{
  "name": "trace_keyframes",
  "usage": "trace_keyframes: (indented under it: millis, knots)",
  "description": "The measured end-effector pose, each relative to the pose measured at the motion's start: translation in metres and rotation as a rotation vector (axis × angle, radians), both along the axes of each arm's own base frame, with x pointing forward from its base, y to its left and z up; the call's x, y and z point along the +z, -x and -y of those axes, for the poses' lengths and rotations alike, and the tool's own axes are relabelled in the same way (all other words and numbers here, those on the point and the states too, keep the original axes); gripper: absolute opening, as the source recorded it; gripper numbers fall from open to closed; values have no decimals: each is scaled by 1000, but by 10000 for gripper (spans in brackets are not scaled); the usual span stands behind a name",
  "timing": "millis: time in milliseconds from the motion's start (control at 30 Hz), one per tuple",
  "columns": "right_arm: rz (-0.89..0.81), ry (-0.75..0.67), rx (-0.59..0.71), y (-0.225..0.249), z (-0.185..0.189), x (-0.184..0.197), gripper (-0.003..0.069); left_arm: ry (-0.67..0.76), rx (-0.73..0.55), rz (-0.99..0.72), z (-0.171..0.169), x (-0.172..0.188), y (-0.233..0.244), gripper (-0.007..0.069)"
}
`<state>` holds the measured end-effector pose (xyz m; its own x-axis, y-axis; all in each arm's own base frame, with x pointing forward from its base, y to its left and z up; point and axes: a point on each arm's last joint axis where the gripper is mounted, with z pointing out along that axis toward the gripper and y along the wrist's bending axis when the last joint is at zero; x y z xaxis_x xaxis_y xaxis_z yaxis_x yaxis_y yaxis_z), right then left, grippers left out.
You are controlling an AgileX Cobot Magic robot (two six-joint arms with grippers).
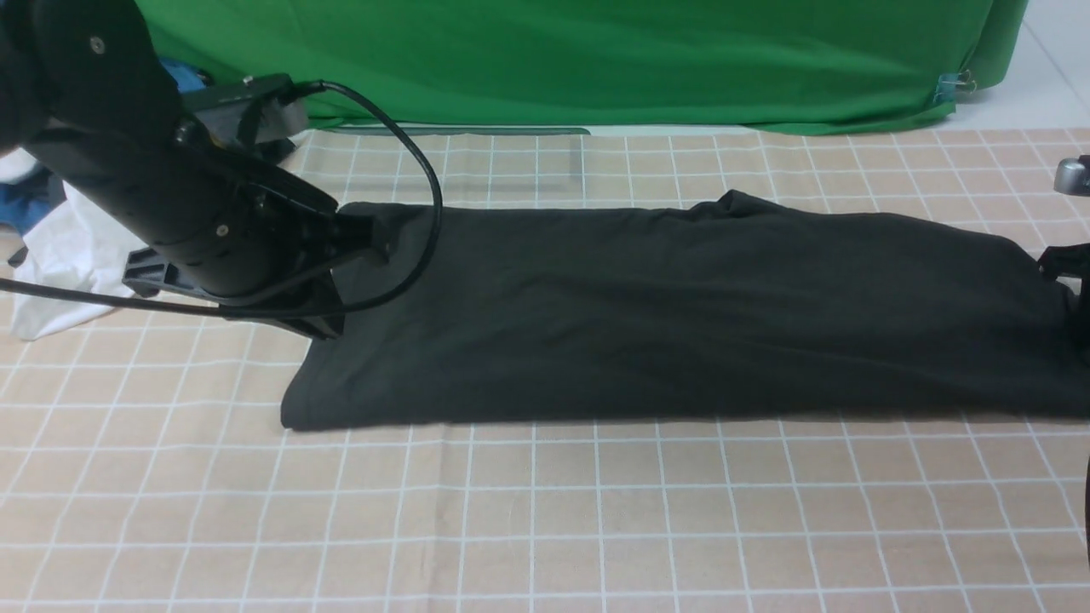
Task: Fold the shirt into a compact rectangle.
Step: 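Pull the folded dark garment lengthwise by its ends to straighten it flat on the table, then fold the right end of the dark garment over onto its left end with the right gripper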
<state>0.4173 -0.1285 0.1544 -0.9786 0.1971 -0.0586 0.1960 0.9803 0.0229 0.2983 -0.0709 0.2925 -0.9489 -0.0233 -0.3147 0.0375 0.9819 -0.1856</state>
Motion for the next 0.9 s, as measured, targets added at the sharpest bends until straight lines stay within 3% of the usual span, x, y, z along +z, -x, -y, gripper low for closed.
trace_keyframes:
  millis: [267, 533, 700, 900]
  knots:
    - [-13, 20, -13, 0, 5, 21, 133, -4, -16, 5, 0, 4, 4, 13]
    - [171, 68, -47, -4, -2, 104, 133, 5, -25, 70, -2, 22, 14, 13]
    - [264, 47, 19, -11, -40, 135, 133, 4, -39, 102, -3, 29, 18, 13]
    - [392, -90, 182, -20, -136, 173, 133, 11, -40, 106, -3, 30, 19, 13]
